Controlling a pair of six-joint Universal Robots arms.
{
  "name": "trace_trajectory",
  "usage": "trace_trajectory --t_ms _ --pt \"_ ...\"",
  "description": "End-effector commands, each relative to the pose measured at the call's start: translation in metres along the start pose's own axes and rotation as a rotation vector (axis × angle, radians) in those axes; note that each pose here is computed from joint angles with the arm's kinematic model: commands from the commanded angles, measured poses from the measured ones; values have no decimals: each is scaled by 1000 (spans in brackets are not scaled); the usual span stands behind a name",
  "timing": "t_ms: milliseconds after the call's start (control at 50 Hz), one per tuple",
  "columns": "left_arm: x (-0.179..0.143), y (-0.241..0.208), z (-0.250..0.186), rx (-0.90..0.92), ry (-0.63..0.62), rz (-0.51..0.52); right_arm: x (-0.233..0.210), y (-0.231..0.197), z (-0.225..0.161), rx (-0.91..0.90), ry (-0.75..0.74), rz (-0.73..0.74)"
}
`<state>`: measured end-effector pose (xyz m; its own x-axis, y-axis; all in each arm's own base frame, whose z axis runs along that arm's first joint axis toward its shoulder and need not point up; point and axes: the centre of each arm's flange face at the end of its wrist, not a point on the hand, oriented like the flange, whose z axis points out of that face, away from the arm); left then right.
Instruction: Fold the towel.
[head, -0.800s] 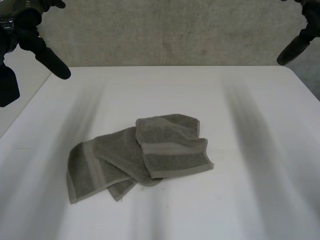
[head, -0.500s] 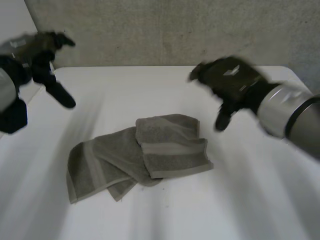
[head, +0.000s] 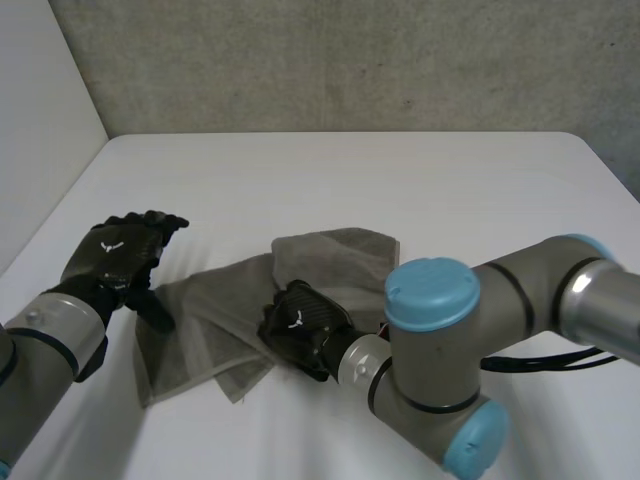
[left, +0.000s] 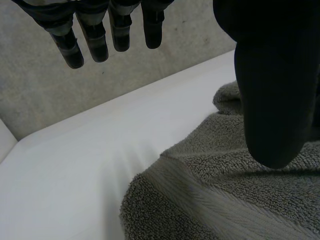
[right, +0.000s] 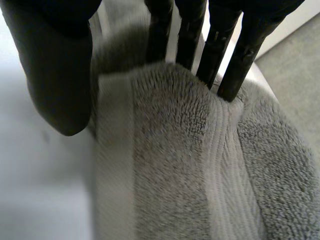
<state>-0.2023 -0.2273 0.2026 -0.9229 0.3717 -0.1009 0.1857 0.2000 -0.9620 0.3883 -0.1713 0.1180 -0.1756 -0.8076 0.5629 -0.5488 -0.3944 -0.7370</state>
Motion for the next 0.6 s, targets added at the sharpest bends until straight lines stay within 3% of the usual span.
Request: trace_trajectory --t_ms 20,120,160,180,220,280,380,500,600 --pt "2 4 -1 8 5 4 16 12 18 -47 159 -109" --pt "4 5 -2 3 10 4 49 7 11 -62 323 -110" --pt "4 5 -2 4 11 3 90 17 -9 -118 446 -69" --pt "5 6 -3 2 13 3 91 17 -9 -119 446 -69" --pt "6 7 -3 -1 17 3 120 26 -32 -138 528 -2" --pt "10 10 -5 -8 34 5 132 29 -43 -140 561 43" --pt "27 17 -9 -30 103 18 157 53 -71 -148 636 276" --pt "49 32 -6 -56 196 33 153 67 -81 -148 591 449" --pt "67 36 -3 -31 255 47 138 66 -85 -137 451 553"
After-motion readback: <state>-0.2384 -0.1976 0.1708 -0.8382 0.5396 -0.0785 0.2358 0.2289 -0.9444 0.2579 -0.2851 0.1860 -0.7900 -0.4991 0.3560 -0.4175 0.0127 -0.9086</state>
